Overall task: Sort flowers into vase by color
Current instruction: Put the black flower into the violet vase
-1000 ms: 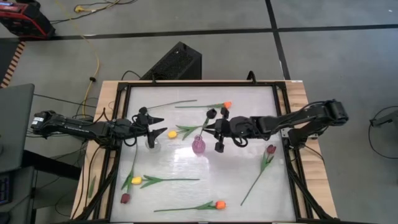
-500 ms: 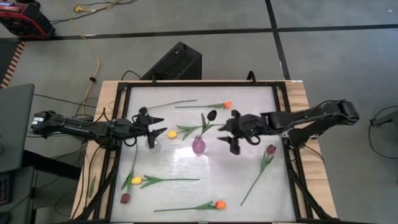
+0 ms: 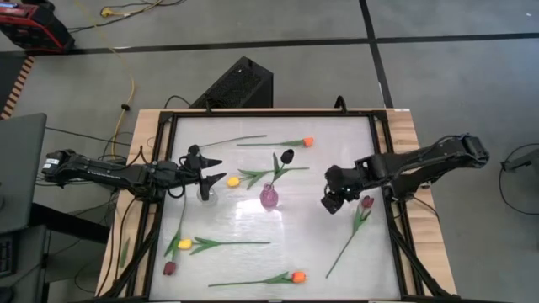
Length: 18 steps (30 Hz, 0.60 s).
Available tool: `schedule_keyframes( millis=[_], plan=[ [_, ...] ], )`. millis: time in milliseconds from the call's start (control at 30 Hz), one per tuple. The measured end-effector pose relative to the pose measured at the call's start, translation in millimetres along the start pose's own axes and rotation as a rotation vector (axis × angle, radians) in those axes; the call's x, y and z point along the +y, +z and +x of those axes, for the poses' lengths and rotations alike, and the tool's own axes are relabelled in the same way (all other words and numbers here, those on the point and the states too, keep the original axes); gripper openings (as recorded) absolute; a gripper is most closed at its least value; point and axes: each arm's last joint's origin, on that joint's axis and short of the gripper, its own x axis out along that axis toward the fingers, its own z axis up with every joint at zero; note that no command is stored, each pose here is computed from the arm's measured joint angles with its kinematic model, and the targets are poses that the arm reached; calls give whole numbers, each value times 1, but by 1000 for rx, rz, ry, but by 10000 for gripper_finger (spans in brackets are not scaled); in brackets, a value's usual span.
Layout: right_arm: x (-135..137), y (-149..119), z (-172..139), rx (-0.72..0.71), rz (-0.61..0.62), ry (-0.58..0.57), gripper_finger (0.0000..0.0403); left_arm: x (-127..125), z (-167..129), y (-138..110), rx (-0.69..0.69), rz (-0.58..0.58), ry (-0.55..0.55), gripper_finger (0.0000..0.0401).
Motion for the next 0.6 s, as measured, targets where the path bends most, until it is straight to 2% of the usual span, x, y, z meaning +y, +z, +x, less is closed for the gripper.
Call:
schedule_keyframes(
  millis=[67, 333, 533, 600],
  plan=[
    [1, -9, 1, 23, 59, -20, 205, 0, 0, 0, 2, 11, 0, 222],
    [9, -32, 2, 26, 169, -22, 205, 0, 0, -2, 18, 46, 3, 222],
    [6, -23, 1, -54, 88, -39, 205, 1, 0, -5, 44, 70, 10, 222],
    [5, -18, 1, -93, 53, -52, 205, 3, 0, -6, 56, 69, 57, 222]
  ],
)
